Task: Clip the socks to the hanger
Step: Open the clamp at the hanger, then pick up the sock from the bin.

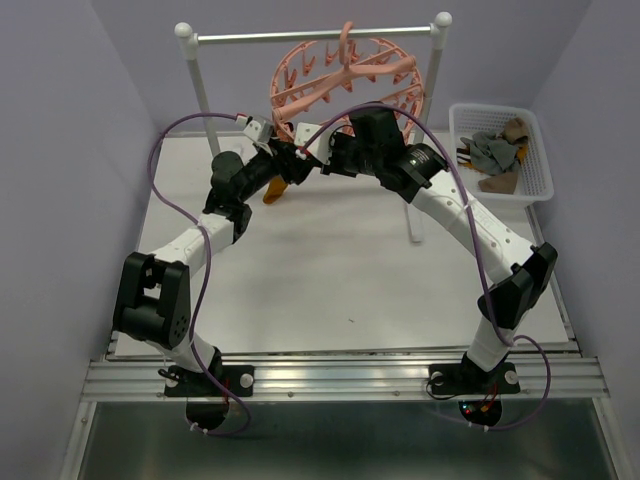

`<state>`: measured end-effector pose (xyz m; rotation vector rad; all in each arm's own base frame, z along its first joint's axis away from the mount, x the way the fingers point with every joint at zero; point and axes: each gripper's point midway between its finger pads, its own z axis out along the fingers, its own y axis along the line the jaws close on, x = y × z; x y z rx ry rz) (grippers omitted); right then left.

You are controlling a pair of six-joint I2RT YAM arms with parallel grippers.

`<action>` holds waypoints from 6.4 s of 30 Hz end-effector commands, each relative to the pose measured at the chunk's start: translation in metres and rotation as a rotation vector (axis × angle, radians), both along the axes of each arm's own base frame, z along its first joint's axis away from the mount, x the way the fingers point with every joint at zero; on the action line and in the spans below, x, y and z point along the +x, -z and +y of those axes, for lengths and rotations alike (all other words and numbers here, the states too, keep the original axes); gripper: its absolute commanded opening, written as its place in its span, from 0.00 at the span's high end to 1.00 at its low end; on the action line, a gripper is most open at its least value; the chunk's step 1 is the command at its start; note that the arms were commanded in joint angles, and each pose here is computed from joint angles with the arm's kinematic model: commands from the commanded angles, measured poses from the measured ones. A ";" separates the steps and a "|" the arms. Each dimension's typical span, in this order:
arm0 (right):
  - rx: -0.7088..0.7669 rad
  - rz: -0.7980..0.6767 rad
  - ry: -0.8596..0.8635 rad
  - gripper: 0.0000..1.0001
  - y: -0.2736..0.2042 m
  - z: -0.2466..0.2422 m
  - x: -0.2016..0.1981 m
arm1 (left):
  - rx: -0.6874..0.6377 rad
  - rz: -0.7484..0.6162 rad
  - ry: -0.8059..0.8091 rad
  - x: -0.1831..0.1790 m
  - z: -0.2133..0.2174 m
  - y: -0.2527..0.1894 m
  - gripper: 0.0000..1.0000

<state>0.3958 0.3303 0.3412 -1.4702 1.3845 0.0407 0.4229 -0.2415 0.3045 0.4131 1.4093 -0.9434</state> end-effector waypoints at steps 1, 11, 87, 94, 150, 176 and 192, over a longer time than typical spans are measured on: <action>0.053 -0.020 0.015 0.98 -0.023 -0.007 -0.009 | -0.032 -0.153 -0.011 -0.011 0.003 -0.050 0.31; 0.078 -0.023 0.026 0.98 -0.031 -0.008 -0.011 | 0.058 -0.196 0.054 -0.027 -0.001 -0.025 0.14; 0.271 0.119 0.201 0.99 -0.058 -0.012 -0.010 | -0.186 -0.334 0.326 -0.052 -0.001 -0.093 0.23; 0.265 0.118 0.210 0.99 -0.056 -0.013 -0.009 | -0.185 -0.347 0.291 -0.053 0.003 -0.100 0.27; 0.383 0.111 0.418 0.65 -0.068 -0.039 0.000 | -0.110 -0.232 0.090 -0.051 -0.012 -0.078 1.00; 0.926 0.108 1.146 0.00 -0.081 -0.261 -0.027 | -0.097 -0.061 -0.063 -0.045 -0.037 -0.049 1.00; 0.746 0.208 1.582 0.01 0.069 -0.435 0.147 | -0.105 -0.030 -0.123 -0.042 -0.038 -0.056 1.00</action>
